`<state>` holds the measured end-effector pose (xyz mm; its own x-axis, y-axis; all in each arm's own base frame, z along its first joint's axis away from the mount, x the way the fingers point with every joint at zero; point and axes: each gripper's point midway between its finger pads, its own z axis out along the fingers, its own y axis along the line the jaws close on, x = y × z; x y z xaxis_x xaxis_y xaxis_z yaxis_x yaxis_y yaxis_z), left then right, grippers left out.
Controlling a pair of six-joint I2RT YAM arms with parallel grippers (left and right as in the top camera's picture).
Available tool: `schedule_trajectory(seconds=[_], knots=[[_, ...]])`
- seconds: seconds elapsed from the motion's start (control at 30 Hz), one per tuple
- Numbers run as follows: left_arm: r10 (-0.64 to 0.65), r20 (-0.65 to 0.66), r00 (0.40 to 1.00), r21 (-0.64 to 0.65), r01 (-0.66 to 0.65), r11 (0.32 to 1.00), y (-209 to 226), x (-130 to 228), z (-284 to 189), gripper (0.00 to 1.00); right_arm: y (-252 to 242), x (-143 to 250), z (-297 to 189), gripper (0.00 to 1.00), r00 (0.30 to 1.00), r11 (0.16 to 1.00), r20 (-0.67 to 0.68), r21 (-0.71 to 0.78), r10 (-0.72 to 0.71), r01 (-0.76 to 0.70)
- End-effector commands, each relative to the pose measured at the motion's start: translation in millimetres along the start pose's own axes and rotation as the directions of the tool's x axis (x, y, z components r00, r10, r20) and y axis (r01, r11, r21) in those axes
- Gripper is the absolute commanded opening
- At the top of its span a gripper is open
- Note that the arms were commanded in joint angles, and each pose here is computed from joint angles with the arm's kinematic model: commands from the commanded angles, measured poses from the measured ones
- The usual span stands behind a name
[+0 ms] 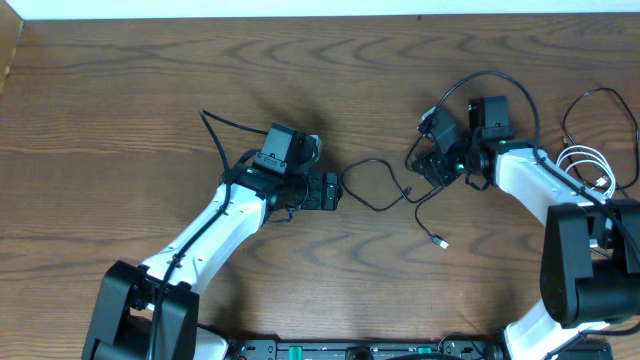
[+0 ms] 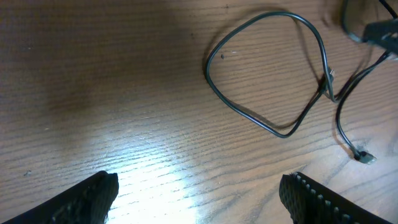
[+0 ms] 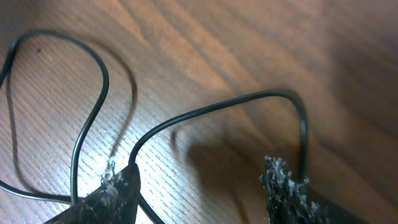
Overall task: Untangle cables
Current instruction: 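Move the right gripper back to the remaining black cable near the left gripper, then grasp the black cable with the right gripper and lift it up-right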
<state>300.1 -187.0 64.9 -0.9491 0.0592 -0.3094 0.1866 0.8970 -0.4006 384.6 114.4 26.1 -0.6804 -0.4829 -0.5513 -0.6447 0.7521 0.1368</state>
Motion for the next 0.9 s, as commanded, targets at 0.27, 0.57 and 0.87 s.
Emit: schedule_trajectory(seconds=[0.27, 0.57, 0.87], knots=[[0.011, -0.006, 1.000, -0.017, -0.011, 1.000, 4.1, 4.6, 1.0, 0.87, 8.2, -8.3, -4.3, 0.59, 1.000, 1.000, 0.012, -0.011, -0.017, 0.017], [0.011, -0.006, 1.000, -0.017, -0.011, 1.000, 4.1, 4.6, 1.0, 0.87, 14.5, -41.5, -49.9, 0.59, 0.992, 0.998, 0.113, 0.041, -0.060, 0.056], [0.011, -0.007, 1.000, -0.017, -0.011, 1.000, 4.2, 4.7, 1.0, 0.87, 22.6, 3.8, -25.1, 0.63, 0.998, 0.998, -0.053, -0.038, -0.046, 0.044]])
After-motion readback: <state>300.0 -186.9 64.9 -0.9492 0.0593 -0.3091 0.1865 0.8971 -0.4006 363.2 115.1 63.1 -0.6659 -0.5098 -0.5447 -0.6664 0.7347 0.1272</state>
